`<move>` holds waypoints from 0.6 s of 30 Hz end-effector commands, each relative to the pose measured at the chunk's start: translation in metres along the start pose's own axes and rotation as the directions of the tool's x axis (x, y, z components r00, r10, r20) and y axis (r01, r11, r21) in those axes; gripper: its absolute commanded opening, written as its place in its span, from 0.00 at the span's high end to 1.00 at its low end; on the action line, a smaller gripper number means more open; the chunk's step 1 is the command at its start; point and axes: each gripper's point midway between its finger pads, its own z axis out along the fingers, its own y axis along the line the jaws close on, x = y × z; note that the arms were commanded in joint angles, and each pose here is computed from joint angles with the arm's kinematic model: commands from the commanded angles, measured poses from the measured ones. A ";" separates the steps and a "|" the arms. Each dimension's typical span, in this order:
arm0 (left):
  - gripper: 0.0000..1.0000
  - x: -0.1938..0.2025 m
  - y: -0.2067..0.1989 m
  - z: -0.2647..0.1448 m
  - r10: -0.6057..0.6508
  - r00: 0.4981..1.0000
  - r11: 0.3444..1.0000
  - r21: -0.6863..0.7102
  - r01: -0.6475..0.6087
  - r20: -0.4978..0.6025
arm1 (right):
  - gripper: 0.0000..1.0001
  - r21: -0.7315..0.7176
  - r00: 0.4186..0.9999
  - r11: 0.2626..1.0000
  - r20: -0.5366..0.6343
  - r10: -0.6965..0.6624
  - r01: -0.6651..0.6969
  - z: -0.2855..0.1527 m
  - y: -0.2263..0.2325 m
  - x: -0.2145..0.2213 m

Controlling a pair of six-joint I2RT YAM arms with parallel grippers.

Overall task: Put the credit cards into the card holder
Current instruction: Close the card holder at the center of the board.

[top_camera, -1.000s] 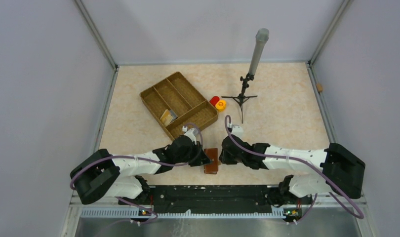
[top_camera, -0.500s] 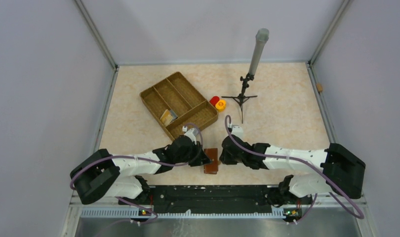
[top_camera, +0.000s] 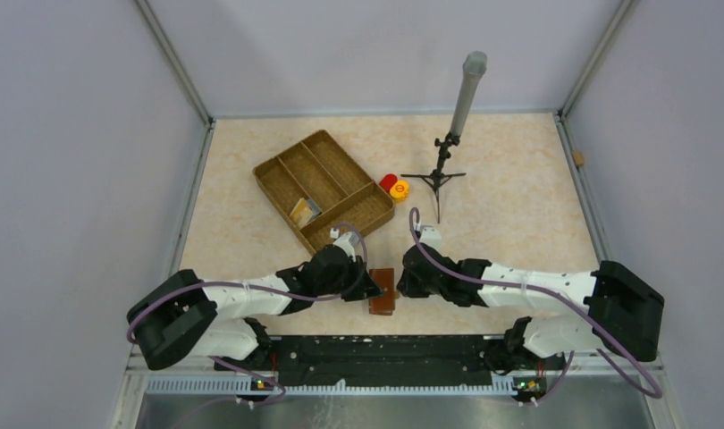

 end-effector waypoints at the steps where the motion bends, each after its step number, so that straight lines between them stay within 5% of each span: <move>1: 1.00 -0.006 -0.002 0.001 0.031 0.999 0.999 -0.008 -0.031 0.014 | 0.94 -0.008 1.000 1.000 -0.003 0.000 0.000 -0.004 0.005 0.000; 9: 1.00 -0.006 -0.001 0.000 0.029 0.999 1.000 -0.011 -0.029 0.015 | 1.00 -0.015 1.000 1.000 -0.030 -0.001 0.000 -0.001 0.005 0.007; 18: 1.00 -0.006 -0.002 0.000 0.030 0.999 0.999 -0.010 -0.030 0.014 | 1.00 -0.215 0.996 0.974 0.048 0.081 -0.069 -0.004 0.029 -0.001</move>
